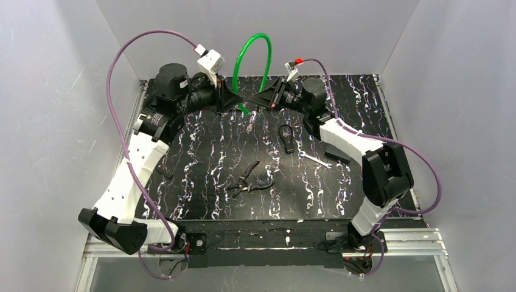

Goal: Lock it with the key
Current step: Lock the lock.

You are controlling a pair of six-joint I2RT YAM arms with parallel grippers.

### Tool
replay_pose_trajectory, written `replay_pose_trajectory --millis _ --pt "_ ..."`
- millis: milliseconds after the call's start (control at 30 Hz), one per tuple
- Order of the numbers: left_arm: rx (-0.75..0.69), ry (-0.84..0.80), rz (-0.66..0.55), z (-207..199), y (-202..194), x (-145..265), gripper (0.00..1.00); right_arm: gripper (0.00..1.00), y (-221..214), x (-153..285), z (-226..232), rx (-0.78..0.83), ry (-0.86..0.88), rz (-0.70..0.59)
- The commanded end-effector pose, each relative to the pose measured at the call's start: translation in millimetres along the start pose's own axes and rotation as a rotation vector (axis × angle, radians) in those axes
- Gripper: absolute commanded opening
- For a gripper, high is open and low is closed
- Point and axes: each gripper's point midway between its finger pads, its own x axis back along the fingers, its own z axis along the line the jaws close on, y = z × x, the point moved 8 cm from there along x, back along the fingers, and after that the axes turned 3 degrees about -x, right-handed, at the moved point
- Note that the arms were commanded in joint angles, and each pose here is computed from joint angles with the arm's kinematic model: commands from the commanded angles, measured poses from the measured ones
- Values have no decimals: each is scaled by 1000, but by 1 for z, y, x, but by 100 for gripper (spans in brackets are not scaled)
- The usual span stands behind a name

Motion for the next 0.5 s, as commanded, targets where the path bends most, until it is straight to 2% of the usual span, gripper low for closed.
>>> replay_pose_trajectory --millis 0,267,467 --pt "-46 26 -34 3 12 -6 0 1 -7 -2 44 95 164 26" --pt "-34 0 -17 -3 7 -15 0 1 -12 -7 39 79 143 36" --pt "-99 29 43 3 -21 -21 0 1 -5 -4 36 -76 157 -13"
